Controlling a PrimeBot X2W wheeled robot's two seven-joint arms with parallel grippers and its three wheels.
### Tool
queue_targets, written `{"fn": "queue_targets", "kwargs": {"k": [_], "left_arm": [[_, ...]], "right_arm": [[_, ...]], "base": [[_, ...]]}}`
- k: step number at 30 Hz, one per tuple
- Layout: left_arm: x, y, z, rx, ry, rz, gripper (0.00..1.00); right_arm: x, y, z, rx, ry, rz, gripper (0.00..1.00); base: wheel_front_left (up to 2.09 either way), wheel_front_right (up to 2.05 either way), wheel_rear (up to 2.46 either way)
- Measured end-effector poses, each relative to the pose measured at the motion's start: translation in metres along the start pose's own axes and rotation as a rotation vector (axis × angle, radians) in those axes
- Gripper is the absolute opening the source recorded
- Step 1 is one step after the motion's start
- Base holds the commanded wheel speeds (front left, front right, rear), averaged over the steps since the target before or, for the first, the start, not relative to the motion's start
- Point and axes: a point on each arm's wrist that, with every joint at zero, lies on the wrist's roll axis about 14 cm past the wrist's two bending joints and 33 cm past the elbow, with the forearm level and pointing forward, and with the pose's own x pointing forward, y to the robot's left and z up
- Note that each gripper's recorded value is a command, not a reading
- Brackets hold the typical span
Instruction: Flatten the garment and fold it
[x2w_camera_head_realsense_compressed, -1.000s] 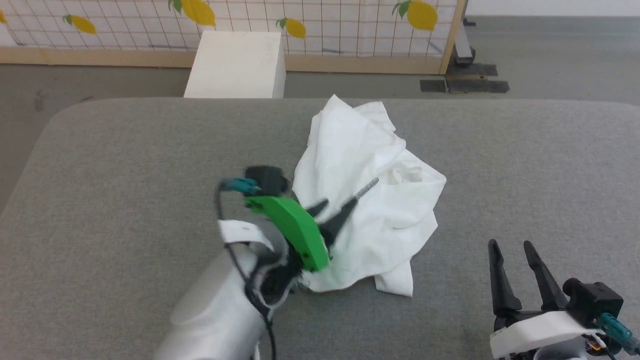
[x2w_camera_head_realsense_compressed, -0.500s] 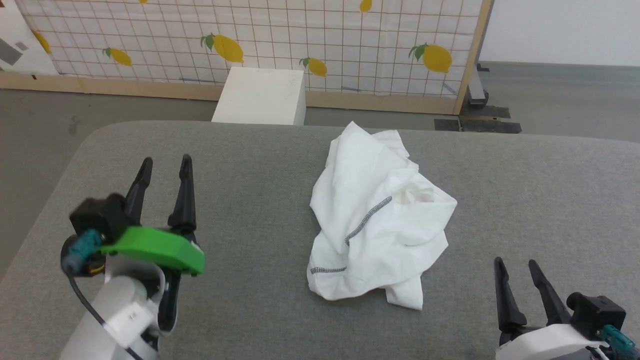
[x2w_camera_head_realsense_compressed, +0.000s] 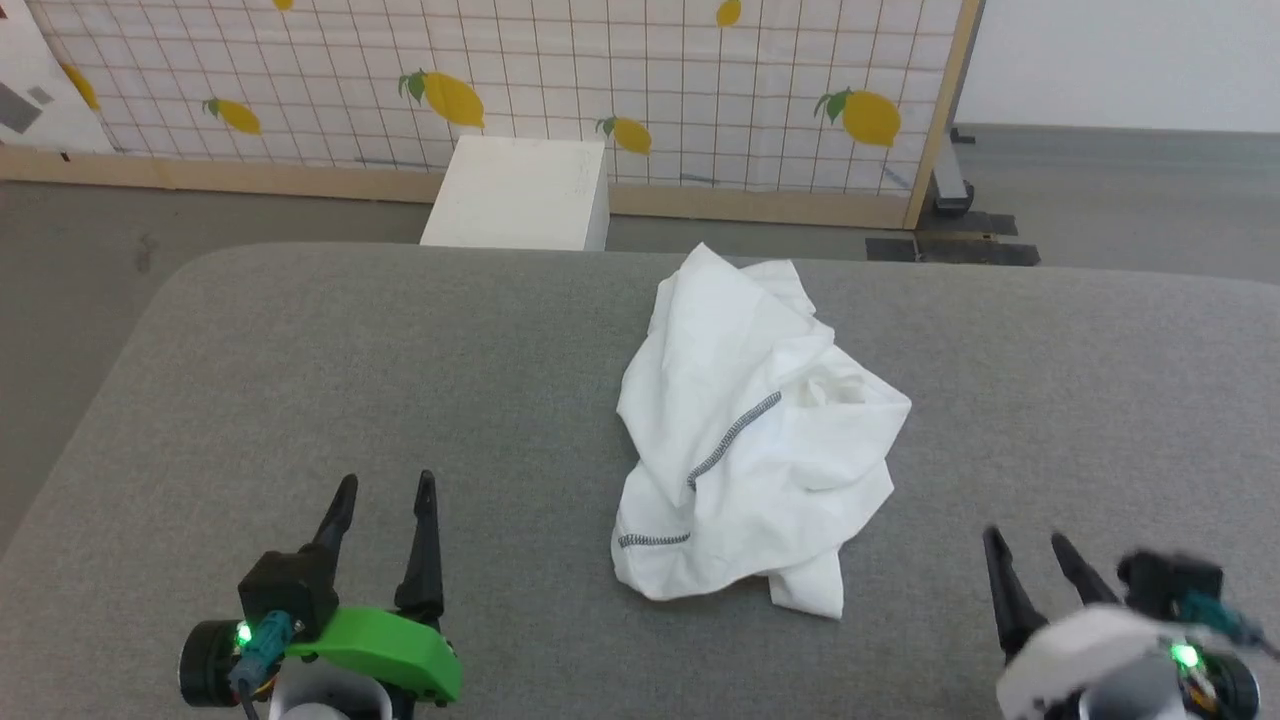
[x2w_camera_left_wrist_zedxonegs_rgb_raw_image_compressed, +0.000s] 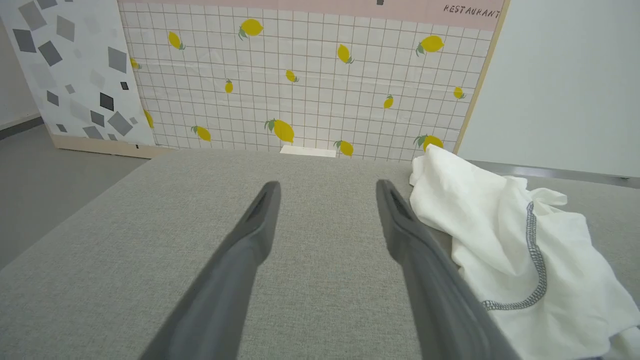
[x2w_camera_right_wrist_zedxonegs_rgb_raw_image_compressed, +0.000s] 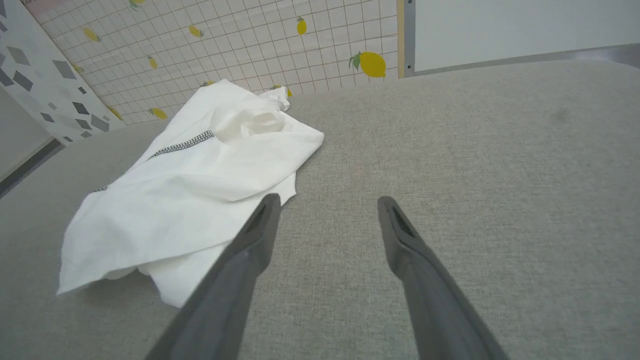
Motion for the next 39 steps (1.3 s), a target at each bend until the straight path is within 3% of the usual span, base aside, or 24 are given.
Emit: {"fn": "queue_targets", "kwargs": {"k": [6,13,17,24,25,26,30,33,39], "left_arm": [[0.005,-0.007,-0.011,-0.017,0.027,-0.004,1.0],[0.019,-0.008,-0.02,-0.031,0.043,-0.002,1.0],[0.023,-0.004,-0.024,-0.041,0.051,0.016,1.0],[0.018,0.011,-0.038,-0.059,0.093,0.066,1.0],[0.019,0.013,-0.039,-0.066,0.093,0.071,1.0],[0.018,0.014,-0.04,-0.066,0.096,0.075,1.0],[0.019,0.015,-0.039,-0.069,0.092,0.081,1.0],[0.019,0.012,-0.036,-0.075,0.082,0.072,1.0],[0.015,0.002,-0.038,-0.083,0.087,0.044,1.0]], "right_arm": [[0.05,0.028,0.011,-0.095,0.169,0.068,1.0],[0.094,0.044,-0.012,-0.342,0.466,0.075,1.0],[0.1,0.047,-0.044,-0.443,0.628,0.083,1.0],[0.107,0.054,-0.075,-0.468,0.749,0.106,1.0],[0.109,0.056,-0.075,-0.463,0.745,0.111,0.45],[0.11,0.057,-0.074,-0.456,0.738,0.115,0.0],[0.115,0.062,-0.062,-0.397,0.652,0.136,0.0],[0.123,0.051,-0.031,-0.306,0.515,0.106,0.0],[0.104,-0.04,0.035,-0.181,0.304,-0.117,0.0]], "base": [[0.0,0.0,0.0],[0.0,0.0,0.0],[0.0,0.0,0.0],[0.0,0.0,0.0],[0.0,0.0,0.0],[0.0,0.0,0.0],[0.0,0.0,0.0],[0.0,0.0,0.0],[0.0,0.0,0.0]]}}
